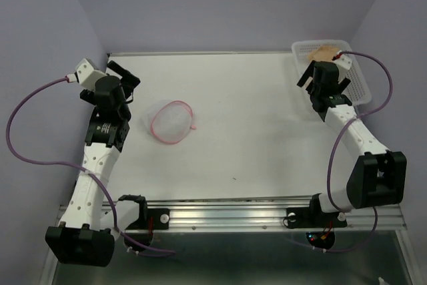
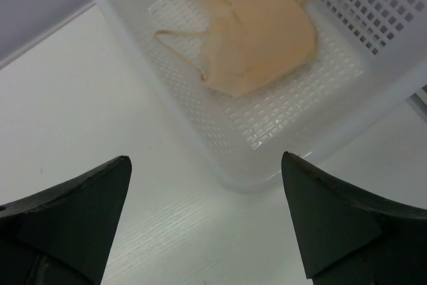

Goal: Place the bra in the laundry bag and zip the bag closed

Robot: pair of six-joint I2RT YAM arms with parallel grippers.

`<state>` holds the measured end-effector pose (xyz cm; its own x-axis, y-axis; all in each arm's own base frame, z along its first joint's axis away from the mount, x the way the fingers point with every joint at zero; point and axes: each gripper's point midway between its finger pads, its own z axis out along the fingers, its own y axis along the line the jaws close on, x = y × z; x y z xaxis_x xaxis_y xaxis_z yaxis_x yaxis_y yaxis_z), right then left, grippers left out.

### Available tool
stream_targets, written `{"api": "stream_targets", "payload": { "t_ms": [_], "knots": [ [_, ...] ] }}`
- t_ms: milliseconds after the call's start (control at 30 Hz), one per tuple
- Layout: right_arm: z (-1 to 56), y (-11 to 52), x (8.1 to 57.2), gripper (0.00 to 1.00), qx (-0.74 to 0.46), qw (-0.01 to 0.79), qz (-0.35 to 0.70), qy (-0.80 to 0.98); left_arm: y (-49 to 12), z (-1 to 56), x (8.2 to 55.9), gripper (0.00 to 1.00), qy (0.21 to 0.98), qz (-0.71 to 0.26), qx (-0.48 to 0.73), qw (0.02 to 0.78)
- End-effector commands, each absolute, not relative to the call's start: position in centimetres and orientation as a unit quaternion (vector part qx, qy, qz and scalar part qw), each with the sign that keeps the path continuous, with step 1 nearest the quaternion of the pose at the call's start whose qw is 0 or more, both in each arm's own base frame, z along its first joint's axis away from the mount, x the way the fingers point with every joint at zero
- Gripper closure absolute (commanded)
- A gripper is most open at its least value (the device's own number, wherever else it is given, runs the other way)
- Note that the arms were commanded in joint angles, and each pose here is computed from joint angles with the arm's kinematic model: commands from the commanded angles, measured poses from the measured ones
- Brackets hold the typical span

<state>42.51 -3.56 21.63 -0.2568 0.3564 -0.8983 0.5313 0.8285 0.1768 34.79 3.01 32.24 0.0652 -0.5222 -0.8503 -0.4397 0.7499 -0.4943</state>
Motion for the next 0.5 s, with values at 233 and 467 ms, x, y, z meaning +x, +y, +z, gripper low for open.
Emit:
{"api": "stream_targets", "payload": {
  "t_ms": [233, 467],
  "knots": [
    [25.5, -7.4, 49.4, 0.00, 0.304, 0.580, -0.110, 0.748, 3.8, 31.3, 34.5, 0.01, 0.677, -0.021, -0.368, 0.637],
    [20.9, -11.5, 54.1, 0.00, 0.357, 0.508, -0.138, 0.772, 3.9, 30.2, 34.8, 0.01, 0.694, -0.006, -0.373, 0.615]
  ]
}}
